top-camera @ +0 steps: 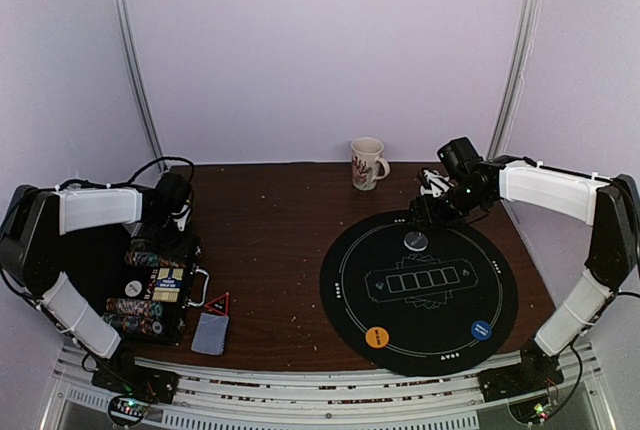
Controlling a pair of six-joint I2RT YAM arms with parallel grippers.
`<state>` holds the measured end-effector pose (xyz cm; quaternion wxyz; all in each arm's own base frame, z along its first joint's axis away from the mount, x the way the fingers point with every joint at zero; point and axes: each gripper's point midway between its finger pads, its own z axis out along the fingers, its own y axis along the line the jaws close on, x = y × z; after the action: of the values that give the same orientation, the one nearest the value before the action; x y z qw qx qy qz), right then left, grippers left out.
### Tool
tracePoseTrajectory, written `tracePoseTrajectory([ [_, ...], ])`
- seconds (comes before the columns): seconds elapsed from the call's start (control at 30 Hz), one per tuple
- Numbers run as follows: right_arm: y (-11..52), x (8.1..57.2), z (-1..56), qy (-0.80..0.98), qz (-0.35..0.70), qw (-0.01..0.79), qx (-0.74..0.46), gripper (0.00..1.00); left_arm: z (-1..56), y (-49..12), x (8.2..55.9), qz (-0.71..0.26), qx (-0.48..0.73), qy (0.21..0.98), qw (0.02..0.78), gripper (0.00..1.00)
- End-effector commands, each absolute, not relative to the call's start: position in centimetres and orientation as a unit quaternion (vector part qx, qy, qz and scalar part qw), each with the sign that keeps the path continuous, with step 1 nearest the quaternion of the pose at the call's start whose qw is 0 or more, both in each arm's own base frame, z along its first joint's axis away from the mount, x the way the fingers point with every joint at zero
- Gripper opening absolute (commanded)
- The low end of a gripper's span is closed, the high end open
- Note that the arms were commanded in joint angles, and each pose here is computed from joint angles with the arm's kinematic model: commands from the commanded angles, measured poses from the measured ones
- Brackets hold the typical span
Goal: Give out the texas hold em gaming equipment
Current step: Pick up the pile of poker chips from the chip case.
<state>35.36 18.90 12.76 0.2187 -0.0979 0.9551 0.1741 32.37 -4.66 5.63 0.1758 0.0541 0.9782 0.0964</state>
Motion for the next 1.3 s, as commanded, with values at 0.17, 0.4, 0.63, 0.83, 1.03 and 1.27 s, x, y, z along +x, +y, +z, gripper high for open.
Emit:
tracePoseTrajectory([
  [0.17,19.0,35.0,12.8,0.957,0.170,0.210,-0.108,0.77,4.8,-5.6,32.8,0.078,0.064,0.980,0.173,0.47],
  [0.4,18.9,34.9,12.8,0.958,0.166,0.209,-0.107,0.77,3.1,-5.9,32.4,0.070,0.059,0.984,0.154,0.46],
  [0.63,18.8,34.9,13.0,0.958,0.165,0.210,-0.107,0.77,1.9,-4.4,31.7,0.079,0.035,0.987,0.133,0.41],
  [0.83,18.9,34.9,12.9,0.958,0.166,0.209,-0.106,0.77,2.1,-4.0,31.5,0.069,0.021,0.988,0.134,0.38],
  [1.03,18.9,34.9,13.1,0.958,0.165,0.211,-0.106,0.77,2.4,-2.9,31.5,0.069,0.002,0.988,0.138,0.40],
  [1.27,18.8,34.7,13.0,0.958,0.165,0.208,-0.106,0.77,3.2,-2.5,31.9,0.063,-0.006,0.986,0.151,0.40],
])
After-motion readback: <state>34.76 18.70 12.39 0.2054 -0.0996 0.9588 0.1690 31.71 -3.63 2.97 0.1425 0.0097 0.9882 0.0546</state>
